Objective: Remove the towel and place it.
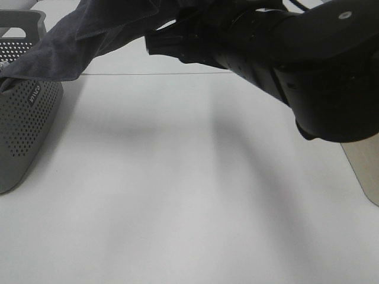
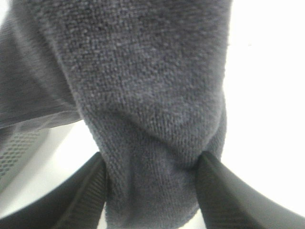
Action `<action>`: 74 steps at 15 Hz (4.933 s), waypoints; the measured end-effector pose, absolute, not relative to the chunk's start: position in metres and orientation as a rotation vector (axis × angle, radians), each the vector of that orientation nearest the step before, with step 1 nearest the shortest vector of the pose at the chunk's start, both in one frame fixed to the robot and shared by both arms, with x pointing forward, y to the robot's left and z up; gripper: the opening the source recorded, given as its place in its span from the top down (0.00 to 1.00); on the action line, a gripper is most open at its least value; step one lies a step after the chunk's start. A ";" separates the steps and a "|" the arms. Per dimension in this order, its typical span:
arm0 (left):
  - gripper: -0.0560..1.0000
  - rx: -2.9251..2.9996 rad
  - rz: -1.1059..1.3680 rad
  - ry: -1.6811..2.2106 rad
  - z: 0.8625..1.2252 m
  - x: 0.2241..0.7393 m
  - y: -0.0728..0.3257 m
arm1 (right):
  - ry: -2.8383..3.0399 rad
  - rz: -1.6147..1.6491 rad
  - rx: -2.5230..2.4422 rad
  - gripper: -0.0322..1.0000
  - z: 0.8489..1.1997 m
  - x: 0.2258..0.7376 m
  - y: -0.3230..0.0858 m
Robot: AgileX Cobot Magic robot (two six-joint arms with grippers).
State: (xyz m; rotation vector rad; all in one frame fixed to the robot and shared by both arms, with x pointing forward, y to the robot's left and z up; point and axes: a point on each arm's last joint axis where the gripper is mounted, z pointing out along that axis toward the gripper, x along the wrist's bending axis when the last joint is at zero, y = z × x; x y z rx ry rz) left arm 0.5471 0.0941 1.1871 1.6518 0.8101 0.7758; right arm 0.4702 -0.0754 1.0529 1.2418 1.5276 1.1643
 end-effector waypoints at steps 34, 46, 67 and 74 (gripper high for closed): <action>0.93 1.928 1.530 -0.081 1.197 0.548 0.093 | 1.488 0.756 0.679 0.96 1.220 0.420 -0.163; 0.93 1.716 1.290 0.284 1.205 0.554 0.101 | 1.407 0.696 0.578 0.96 1.227 0.424 -0.159; 0.93 1.617 1.474 0.204 1.219 0.568 0.128 | 1.341 0.752 0.539 0.96 1.235 0.423 -0.155; 0.93 1.545 1.542 0.266 1.235 0.577 0.153 | 1.333 0.825 0.479 0.96 1.223 0.437 -0.129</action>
